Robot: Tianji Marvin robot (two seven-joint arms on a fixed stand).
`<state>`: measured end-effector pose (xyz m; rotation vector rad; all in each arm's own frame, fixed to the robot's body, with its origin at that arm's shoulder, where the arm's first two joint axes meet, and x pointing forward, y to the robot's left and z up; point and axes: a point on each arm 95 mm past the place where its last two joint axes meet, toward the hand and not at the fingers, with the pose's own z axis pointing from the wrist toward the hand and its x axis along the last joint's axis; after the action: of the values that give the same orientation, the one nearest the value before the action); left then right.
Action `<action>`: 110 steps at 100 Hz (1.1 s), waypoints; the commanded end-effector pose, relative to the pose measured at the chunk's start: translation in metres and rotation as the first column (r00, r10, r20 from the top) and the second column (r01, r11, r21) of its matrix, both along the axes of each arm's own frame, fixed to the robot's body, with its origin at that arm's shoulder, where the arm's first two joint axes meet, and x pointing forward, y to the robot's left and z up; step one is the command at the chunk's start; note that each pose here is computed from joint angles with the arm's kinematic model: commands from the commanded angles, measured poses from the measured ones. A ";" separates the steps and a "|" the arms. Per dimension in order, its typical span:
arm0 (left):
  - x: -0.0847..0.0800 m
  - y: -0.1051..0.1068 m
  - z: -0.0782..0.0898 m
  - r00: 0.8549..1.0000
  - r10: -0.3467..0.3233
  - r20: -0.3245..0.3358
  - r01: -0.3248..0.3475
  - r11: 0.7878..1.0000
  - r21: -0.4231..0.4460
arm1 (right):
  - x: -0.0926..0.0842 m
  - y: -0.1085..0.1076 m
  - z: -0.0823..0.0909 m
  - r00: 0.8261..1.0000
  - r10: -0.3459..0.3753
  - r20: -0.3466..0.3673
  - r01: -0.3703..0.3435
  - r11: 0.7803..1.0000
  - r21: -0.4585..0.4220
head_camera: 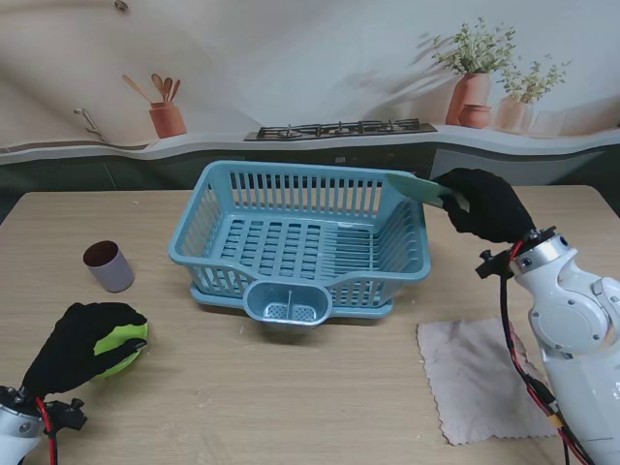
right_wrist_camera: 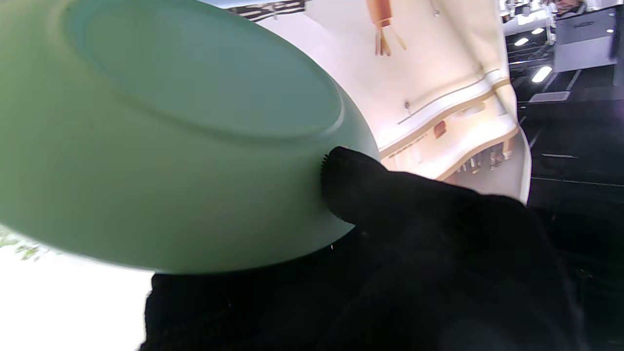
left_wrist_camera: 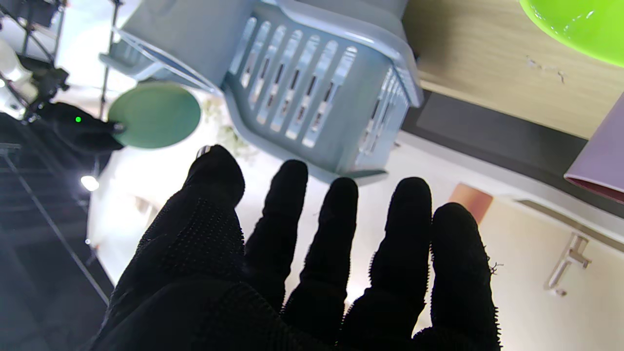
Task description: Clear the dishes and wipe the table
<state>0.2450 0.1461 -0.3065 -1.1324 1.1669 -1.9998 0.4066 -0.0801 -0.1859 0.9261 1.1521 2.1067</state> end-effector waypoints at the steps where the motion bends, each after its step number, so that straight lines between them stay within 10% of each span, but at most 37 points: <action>1: 0.000 -0.001 0.000 1.000 -0.007 -0.008 0.007 1.000 0.003 | -0.003 0.014 0.014 0.999 0.041 0.025 -0.041 0.999 -0.012; 62: -0.002 -0.001 0.000 1.000 -0.003 0.001 0.003 1.000 0.000 | -0.018 0.091 0.023 0.956 0.255 -0.142 -0.255 0.967 0.020; 110: -0.002 0.000 0.000 1.000 -0.001 0.006 0.001 1.000 0.007 | -0.024 0.108 0.005 0.907 0.292 -0.302 -0.299 0.954 0.023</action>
<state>0.2439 0.1475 -0.3050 -1.1123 1.1562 -1.9988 0.3848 0.0257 -0.1797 1.1450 1.5249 2.2417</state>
